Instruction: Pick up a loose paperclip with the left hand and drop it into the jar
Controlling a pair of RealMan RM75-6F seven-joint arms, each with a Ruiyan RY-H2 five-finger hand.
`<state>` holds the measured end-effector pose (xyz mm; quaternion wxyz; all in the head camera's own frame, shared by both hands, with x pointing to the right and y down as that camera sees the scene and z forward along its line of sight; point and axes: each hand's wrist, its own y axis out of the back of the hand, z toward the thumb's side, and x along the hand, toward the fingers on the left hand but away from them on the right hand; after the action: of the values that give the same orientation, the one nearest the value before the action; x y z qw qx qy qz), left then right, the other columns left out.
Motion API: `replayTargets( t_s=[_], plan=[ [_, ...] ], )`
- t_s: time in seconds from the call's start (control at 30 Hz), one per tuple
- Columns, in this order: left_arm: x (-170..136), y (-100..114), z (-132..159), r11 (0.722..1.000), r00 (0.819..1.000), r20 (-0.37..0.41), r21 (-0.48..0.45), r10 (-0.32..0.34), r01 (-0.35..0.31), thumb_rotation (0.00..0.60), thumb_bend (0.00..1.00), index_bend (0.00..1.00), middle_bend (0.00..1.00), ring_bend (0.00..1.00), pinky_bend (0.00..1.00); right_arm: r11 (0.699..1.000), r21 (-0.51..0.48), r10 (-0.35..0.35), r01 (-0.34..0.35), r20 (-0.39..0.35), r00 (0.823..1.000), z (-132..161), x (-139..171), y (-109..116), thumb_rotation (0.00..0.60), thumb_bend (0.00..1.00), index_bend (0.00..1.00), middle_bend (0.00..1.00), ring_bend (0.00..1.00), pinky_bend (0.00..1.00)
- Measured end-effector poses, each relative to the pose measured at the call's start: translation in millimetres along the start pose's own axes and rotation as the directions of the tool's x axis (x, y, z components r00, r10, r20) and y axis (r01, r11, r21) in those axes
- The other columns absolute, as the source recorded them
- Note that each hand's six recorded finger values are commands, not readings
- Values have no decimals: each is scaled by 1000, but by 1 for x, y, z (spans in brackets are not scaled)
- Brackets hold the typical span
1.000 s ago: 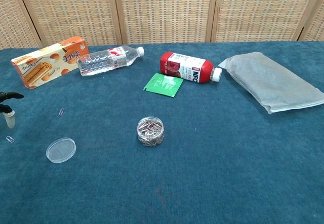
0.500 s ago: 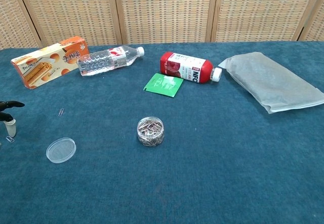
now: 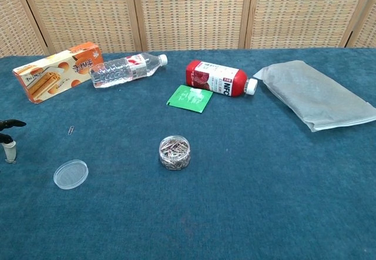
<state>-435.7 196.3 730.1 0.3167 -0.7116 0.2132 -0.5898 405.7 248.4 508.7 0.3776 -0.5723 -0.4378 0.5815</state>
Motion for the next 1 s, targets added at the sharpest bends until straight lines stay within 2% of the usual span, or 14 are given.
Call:
replayTargets(
  t_s=[0.3,0.8,1.0],
  plan=[
    [3,1,0,1000,1000,-9,-20,2,-3,600,427,483,0,0,0,1000,-5,6,-6,-5,1000,0,0,-1,600,0,0,0,0,0],
    [8,-2,3,1000,1000,-16,-3,-7,7,600,427,509,0,0,0,1000,-18,5,-5,-18,1000,1,0,0,600,0,0,0,0,0],
    [8,-3,5,1000,1000,-15,1,-11,11,600,427,550,0,0,0,1000,-21,8,-9,-22,1000,2,0,0,600,0,0,0,0,0]
  ],
)
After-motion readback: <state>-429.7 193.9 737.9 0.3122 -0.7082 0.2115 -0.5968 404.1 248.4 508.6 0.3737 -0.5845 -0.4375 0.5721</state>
